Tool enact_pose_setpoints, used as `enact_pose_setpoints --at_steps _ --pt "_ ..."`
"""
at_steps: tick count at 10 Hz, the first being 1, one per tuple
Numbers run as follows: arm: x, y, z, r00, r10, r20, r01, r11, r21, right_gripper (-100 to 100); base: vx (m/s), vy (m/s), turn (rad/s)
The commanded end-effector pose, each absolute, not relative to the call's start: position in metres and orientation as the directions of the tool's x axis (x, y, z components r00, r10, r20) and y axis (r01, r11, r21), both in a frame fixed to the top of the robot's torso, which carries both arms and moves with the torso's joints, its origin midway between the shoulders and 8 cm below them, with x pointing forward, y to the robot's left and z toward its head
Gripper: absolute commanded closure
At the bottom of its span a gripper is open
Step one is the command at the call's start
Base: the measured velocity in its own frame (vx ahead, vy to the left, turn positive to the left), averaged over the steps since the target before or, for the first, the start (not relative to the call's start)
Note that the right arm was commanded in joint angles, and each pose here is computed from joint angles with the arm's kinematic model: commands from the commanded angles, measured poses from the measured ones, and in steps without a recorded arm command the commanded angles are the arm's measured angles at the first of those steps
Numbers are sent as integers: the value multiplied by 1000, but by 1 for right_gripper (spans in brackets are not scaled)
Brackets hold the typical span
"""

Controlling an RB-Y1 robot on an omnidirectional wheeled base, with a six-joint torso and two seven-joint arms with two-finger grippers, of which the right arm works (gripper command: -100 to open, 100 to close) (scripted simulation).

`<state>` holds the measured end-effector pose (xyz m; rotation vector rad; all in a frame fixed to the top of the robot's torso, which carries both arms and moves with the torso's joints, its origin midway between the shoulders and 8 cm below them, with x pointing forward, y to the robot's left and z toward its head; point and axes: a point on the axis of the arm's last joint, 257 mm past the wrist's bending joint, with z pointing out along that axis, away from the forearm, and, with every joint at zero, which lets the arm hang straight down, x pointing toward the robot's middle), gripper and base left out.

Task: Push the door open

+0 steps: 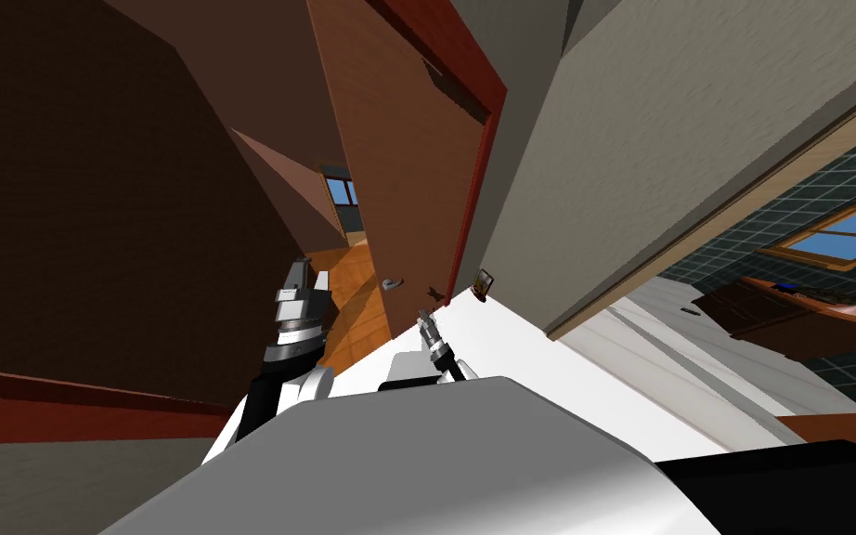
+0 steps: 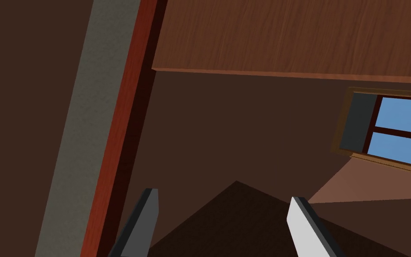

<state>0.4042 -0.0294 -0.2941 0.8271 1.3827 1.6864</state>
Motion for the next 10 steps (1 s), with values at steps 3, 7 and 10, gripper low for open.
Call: enact_pose_setpoints --at_steps 3,7,10 --pt "396 -20 -314 -506 863 5 -135 -85 987 -100 97 47 -47" --pt "386 -6 -344 -551 835 4 -82 -59 995 -100 140 73 -84" --pt "380 0 -358 -571 821 3 -57 -44 997 -100 128 70 -64"
